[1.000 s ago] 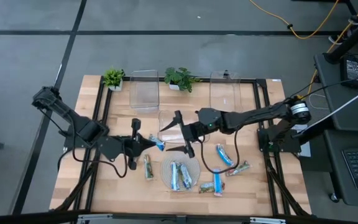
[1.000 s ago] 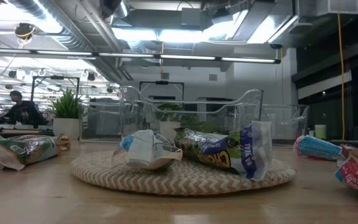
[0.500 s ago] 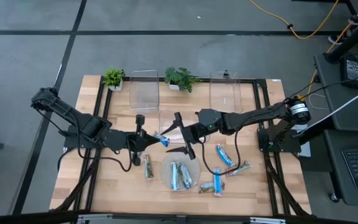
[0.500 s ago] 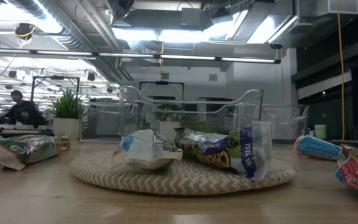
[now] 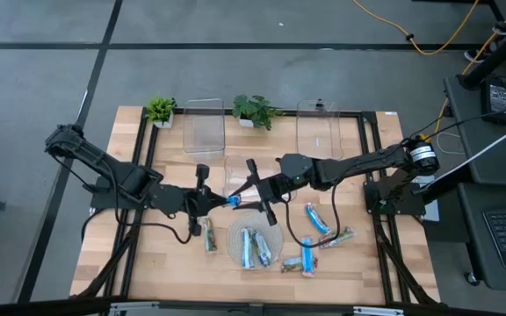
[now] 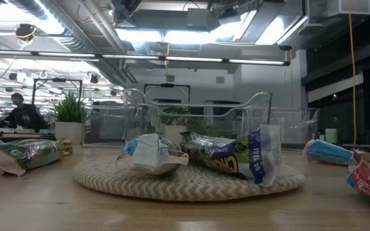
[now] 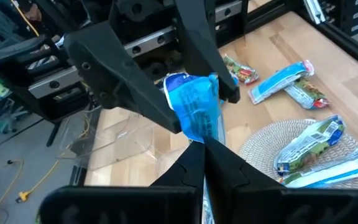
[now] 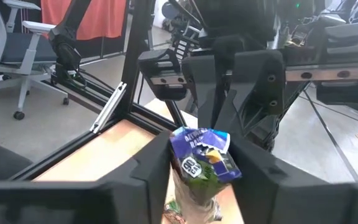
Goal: Pick and place Granola Bars by type
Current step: Put the blue granola bar into the top right transparent bin
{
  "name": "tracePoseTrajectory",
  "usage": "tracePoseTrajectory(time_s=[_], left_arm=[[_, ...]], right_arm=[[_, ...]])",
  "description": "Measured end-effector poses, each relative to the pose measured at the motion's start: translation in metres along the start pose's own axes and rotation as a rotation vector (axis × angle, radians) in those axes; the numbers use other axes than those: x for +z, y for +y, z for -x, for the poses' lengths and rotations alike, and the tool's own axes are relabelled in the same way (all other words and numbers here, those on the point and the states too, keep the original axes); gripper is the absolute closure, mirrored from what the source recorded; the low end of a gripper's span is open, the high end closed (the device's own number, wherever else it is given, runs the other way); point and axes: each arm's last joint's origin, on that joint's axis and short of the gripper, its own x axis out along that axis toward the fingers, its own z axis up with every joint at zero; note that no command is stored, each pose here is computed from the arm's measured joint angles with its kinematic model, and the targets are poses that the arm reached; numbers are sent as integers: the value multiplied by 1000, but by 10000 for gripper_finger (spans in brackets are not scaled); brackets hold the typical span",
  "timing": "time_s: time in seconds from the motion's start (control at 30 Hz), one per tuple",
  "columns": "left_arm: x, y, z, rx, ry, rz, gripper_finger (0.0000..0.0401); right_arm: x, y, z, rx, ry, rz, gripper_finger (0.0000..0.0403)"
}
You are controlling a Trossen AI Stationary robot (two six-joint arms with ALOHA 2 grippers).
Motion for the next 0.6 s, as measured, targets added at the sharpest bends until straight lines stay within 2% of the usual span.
tracePoseTrajectory(time_s=[0.37,0.6], left_arm=[[0,0,0,2,0,6,393],[1,-1,4,-9,-5,-4,363]], right_arm=[[0,0,0,0,0,9,339],[-1,0,0,2,11,8,350]])
